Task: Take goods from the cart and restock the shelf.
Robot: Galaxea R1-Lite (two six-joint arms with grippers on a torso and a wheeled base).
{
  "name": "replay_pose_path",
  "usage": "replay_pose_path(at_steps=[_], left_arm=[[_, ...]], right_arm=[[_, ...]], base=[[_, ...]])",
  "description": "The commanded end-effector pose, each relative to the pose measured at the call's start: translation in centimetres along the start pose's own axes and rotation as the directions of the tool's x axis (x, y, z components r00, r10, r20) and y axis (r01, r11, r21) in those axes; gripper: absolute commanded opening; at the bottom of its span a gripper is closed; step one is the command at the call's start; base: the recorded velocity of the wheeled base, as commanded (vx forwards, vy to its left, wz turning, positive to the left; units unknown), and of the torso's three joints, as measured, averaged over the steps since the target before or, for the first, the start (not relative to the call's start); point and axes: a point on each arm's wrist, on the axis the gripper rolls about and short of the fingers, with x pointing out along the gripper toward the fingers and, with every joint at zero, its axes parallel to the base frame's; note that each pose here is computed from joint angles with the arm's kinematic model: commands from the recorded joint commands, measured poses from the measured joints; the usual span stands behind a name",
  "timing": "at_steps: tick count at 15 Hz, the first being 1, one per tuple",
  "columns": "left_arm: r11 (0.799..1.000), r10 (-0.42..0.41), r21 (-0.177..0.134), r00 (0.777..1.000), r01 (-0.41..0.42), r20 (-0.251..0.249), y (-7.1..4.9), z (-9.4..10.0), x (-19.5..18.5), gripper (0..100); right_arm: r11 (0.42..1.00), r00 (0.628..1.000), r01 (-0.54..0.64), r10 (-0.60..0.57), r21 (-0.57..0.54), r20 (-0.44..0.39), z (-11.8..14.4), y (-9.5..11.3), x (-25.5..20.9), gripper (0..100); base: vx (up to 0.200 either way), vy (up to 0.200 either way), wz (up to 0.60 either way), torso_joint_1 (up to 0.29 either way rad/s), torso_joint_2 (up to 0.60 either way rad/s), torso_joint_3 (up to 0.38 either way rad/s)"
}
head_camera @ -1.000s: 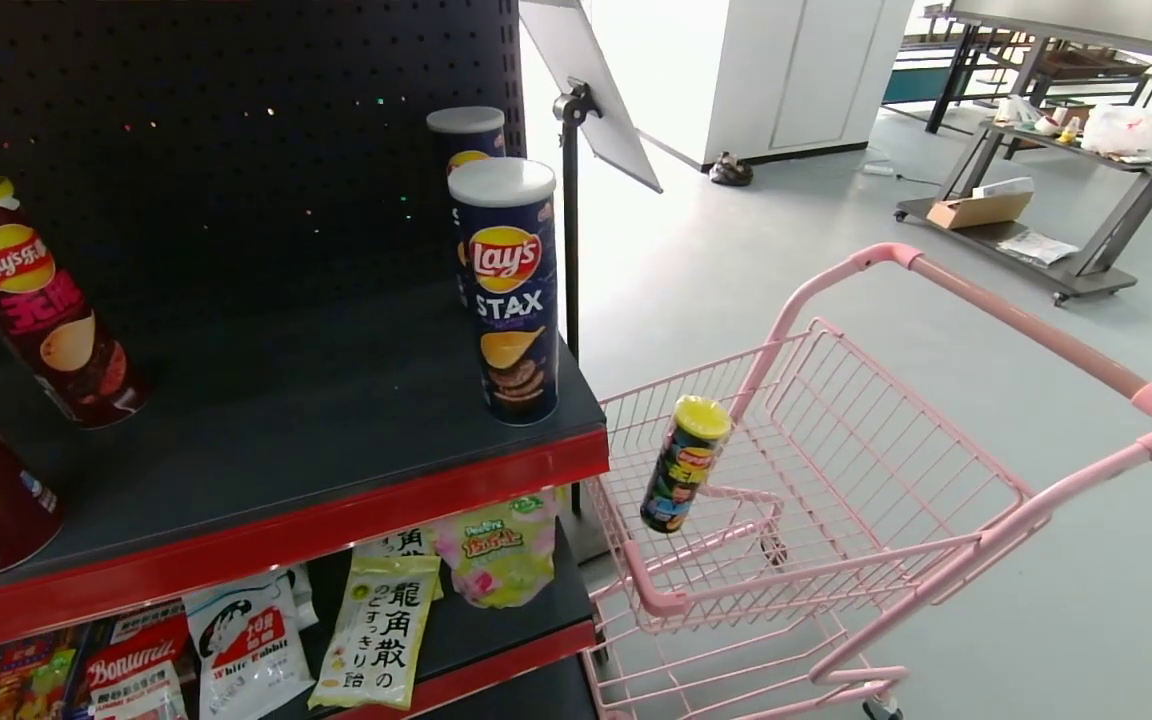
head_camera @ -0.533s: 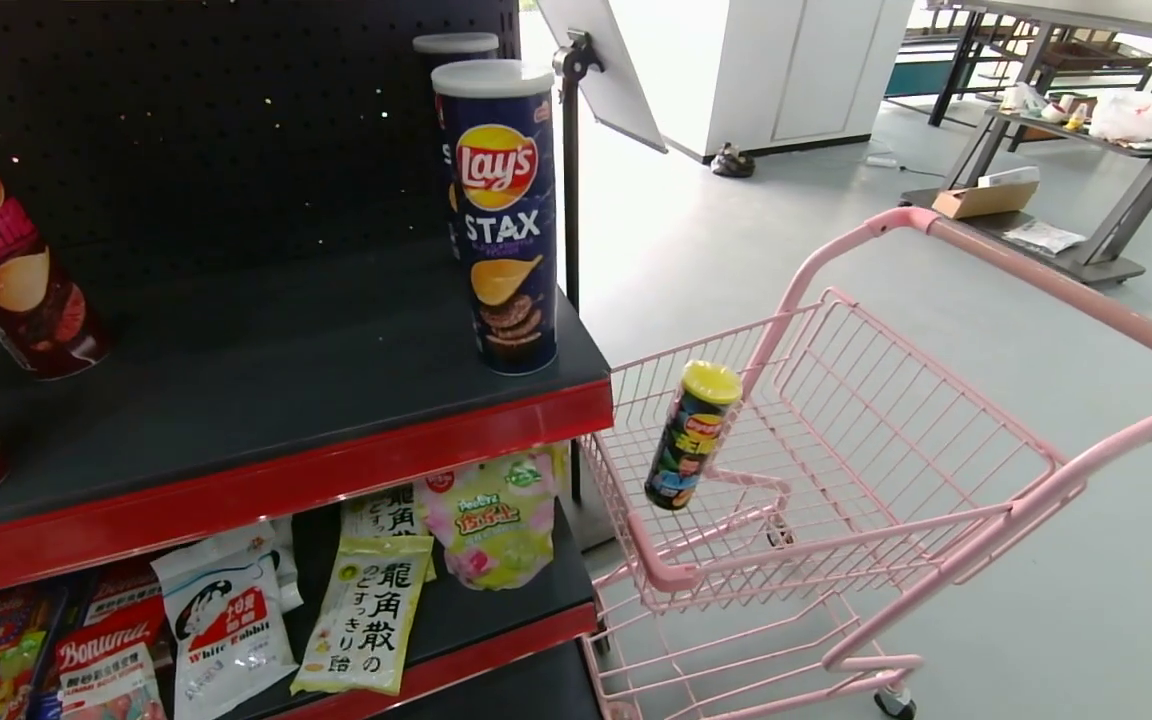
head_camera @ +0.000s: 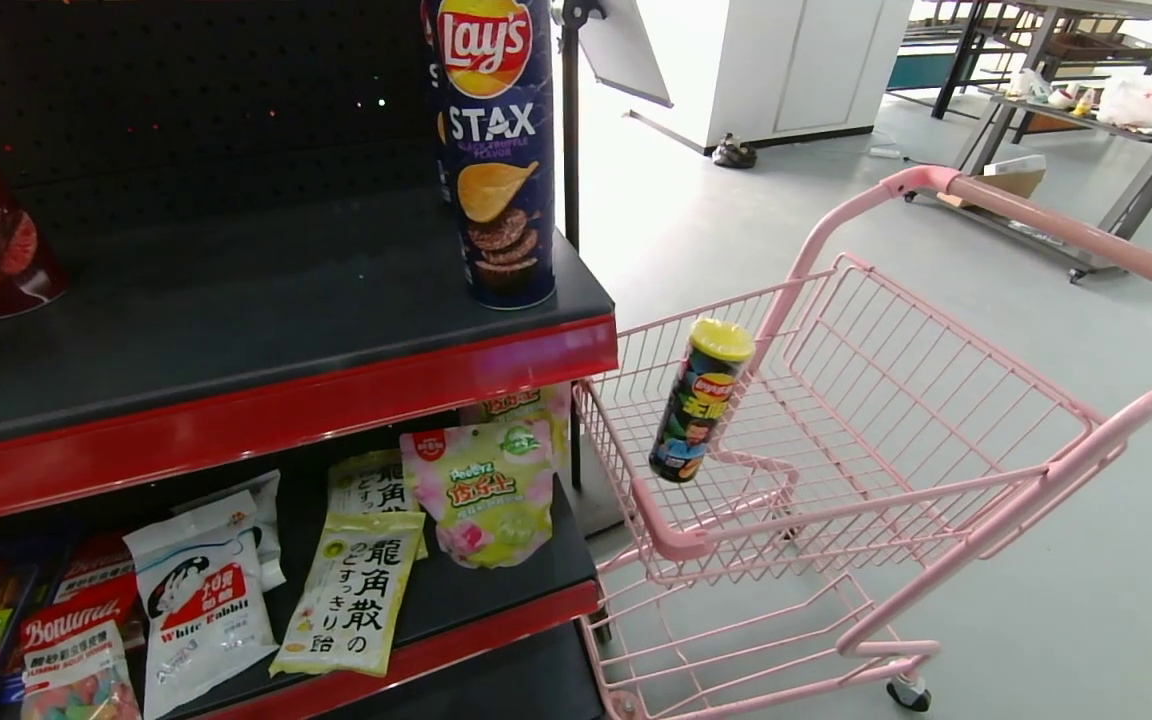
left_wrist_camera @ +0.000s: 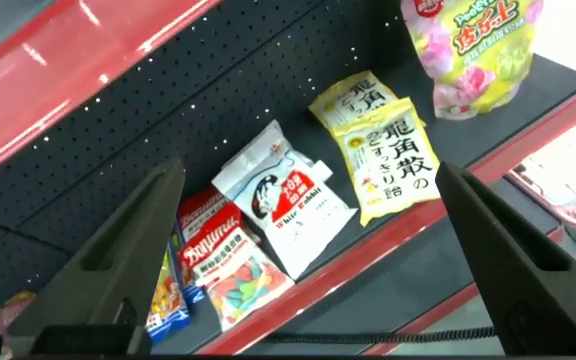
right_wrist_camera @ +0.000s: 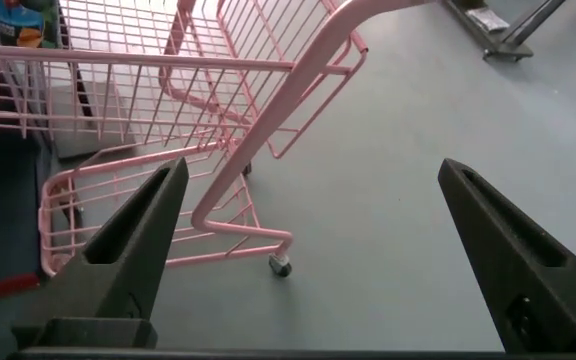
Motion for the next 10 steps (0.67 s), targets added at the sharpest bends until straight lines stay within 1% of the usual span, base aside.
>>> replay_pose_path(at_steps=[1, 2, 3, 4, 5, 6, 7, 8, 9, 10], left_arm=[[1.000, 0.008, -0.003, 1.000, -0.008, 0.006, -0.2, -0.6, -0.1, 100], [1.000, 0.012, -0.006, 1.000, -0.011, 0.015, -0.2, -0.8, -0.2, 100], [1.000, 0.010, -0.015, 1.000, -0.010, 0.023, -0.3, -1.0, -0.3, 100], [0.999, 0.015, -0.031, 1.000, -0.014, 0.015, -0.4, -1.3, -0.3, 100], [0.999, 0.018, -0.041, 1.000, -0.018, 0.010, -0.5, -1.4, -0.2, 100], [0.998, 0.038, -0.050, 0.999, -0.038, -0.006, -0.5, -1.6, -0.1, 100], [0.997, 0.038, -0.069, 0.999, -0.039, -0.009, -0.6, -1.7, -0.1, 100], [0.992, 0.028, -0.126, 1.000, -0.030, -0.013, -0.6, -1.6, 0.0, 100], [0.986, 0.018, -0.167, 1.000, -0.019, -0.007, -0.6, -1.6, 0.0, 100], [0.974, 0.005, -0.228, 1.000, -0.005, 0.000, -0.6, -1.6, -0.1, 100]], right_arm=[[1.000, 1.000, 0.004, -0.004, -0.002, -0.026, 0.9, 0.0, 0.7, 100], [1.000, 1.000, 0.012, -0.012, 0.019, -0.014, 2.5, -0.2, 1.4, 100], [0.999, 1.000, -0.009, 0.009, 0.044, -0.001, 5.1, -0.2, 3.1, 100], [0.990, 0.996, -0.080, 0.076, 0.119, 0.043, 7.9, 0.1, 5.4, 100], [0.981, 0.992, -0.119, 0.111, 0.153, 0.058, 8.8, 0.3, 6.4, 100], [0.962, 0.977, -0.213, 0.209, 0.173, 0.039, 10.2, 1.4, 9.5, 100], [0.945, 0.959, -0.279, 0.282, 0.168, 0.006, 10.3, 2.1, 11.0, 100], [0.925, 0.938, -0.339, 0.346, 0.170, -0.008, 10.5, 2.8, 12.7, 100], [0.915, 0.929, -0.365, 0.371, 0.172, -0.004, 10.8, 3.3, 13.6, 100], [0.901, 0.917, -0.391, 0.399, 0.187, -0.003, 11.2, 3.9, 15.3, 100]], base=[[0.000, 0.000, 0.00, -0.017, 0.06, 0.061], [0.000, 0.000, 0.00, 0.000, 0.00, 0.000], [0.000, 0.000, 0.00, 0.000, 0.00, 0.000], [0.000, 0.000, 0.00, 0.000, 0.00, 0.000], [0.000, 0.000, 0.00, 0.000, 0.00, 0.000], [0.000, 0.000, 0.00, 0.000, 0.00, 0.000], [0.000, 0.000, 0.00, 0.000, 0.00, 0.000], [0.000, 0.000, 0.00, 0.000, 0.00, 0.000], [0.000, 0.000, 0.00, 0.000, 0.00, 0.000], [0.000, 0.000, 0.00, 0.000, 0.00, 0.000]])
